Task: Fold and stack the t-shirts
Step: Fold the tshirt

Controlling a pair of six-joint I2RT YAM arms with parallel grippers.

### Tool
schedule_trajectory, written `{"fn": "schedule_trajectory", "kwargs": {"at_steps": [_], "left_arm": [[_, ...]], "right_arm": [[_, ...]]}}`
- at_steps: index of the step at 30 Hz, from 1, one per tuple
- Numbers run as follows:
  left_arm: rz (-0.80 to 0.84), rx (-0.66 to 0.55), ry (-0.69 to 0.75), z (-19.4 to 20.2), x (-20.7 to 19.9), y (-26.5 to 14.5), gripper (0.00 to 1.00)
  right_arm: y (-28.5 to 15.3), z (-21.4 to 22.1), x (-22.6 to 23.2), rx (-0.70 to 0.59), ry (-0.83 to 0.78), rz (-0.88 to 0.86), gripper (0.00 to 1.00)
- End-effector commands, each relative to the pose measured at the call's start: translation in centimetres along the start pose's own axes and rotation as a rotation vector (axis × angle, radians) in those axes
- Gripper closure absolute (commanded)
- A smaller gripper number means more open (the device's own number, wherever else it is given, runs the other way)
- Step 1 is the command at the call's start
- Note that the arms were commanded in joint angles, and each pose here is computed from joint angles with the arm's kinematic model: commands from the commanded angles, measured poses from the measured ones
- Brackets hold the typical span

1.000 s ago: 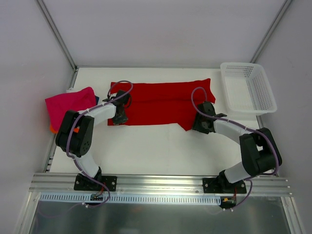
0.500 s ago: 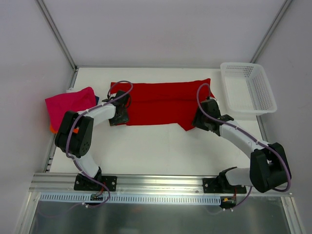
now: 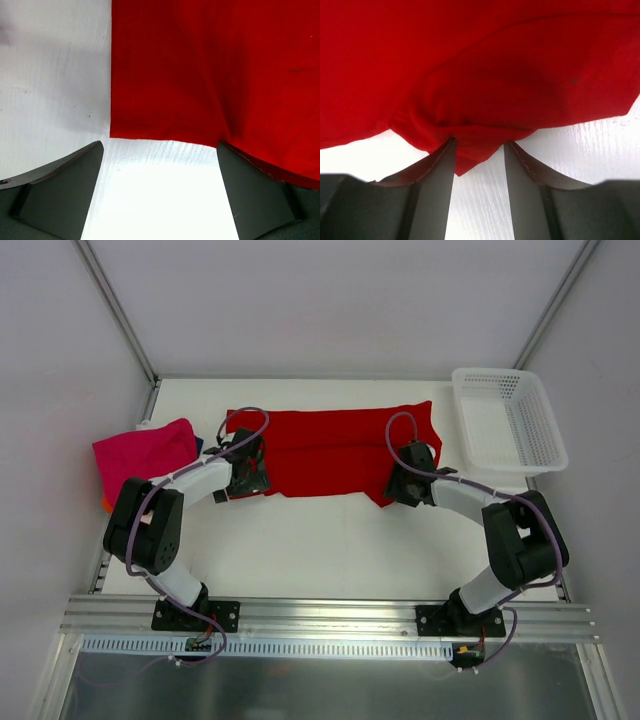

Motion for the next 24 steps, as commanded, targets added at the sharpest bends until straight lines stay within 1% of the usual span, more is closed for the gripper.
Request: {"fn": "schedule_trajectory", "kwargs": {"at_steps": [1, 3, 4, 5, 7, 10, 11, 13, 14, 16, 18, 19, 20, 21, 24], "left_arm": [[-0.001, -0.033, 0.008, -0.1, 0.5, -1.2, 0.01], [-0.008, -0.043, 0.005, -0.1, 0.8, -1.6, 0.01], [-0.008, -0.049, 0.002, -0.2, 0.9, -1.7, 0.01], [-0.009, -0.054, 0.003, -0.4, 0.9, -1.8, 0.01], [-0.012, -0.063, 0.007, -0.5, 1.0, -2.0, 0.01], [-0.017, -0.078, 0.006, -0.8, 1.3, -2.4, 0.01], [-0.015, -0.085, 0.006, -0.9, 1.3, -2.6, 0.01], [-0.016, -0.094, 0.002, -1.0, 1.4, -2.8, 0.01], [-0.014, -0.101, 0.0, -1.2, 1.4, -3.0, 0.01], [-0.012, -0.098, 0.002, -1.2, 1.4, -2.9, 0.01], [-0.009, -0.091, 0.005, -1.2, 1.1, -2.8, 0.01], [-0.005, -0.086, 0.005, -1.2, 1.0, -2.7, 0.01], [-0.003, -0.077, 0.006, -1.1, 0.9, -2.5, 0.01], [-0.002, -0.071, 0.007, -1.0, 0.8, -2.3, 0.01], [0.002, -0.052, 0.006, -0.7, 0.7, -2.0, 0.01]], "right_arm": [[1.0, 0.3, 0.4, 0.013, 0.012, -0.002, 0.54], [1.2, 0.5, 0.2, 0.016, 0.012, 0.0, 0.6], [1.3, 0.6, 0.1, 0.02, 0.012, 0.004, 0.67], [1.4, 0.7, 0.1, 0.023, 0.01, 0.005, 0.83], [1.3, 0.6, 0.3, 0.026, 0.006, -0.006, 0.99], [0.2, 0.3, 0.7, 0.022, -0.014, -0.014, 0.99], [-1.0, -0.2, 1.2, -0.007, -0.026, -0.029, 0.99], [-2.8, -1.0, 1.1, -0.038, -0.059, 0.005, 1.0], [-4.5, -1.2, 1.1, -0.048, -0.076, 0.01, 1.0], [-6.7, -2.6, 1.7, -0.095, -0.097, 0.009, 1.0], [-8.9, -3.1, 1.4, -0.113, -0.118, 0.031, 0.99], [-10.1, -3.9, 1.8, -0.135, -0.127, 0.026, 0.96], [-10.7, -3.7, 1.4, -0.129, -0.139, 0.047, 0.93], [-11.5, -4.2, 1.3, -0.153, -0.142, 0.05, 0.92], [-12.2, -4.3, 0.9, -0.163, -0.156, 0.068, 0.86]]}}
Point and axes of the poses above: each gripper's point midway between its finger pads, its own y axis out along the fingers, its own x axis along the line the jaws close on, z = x × y, the point moved 3 cm from there along -y, back along the fingers, and after that the axes turned 7 degrees about y, right-handed, at the moved point
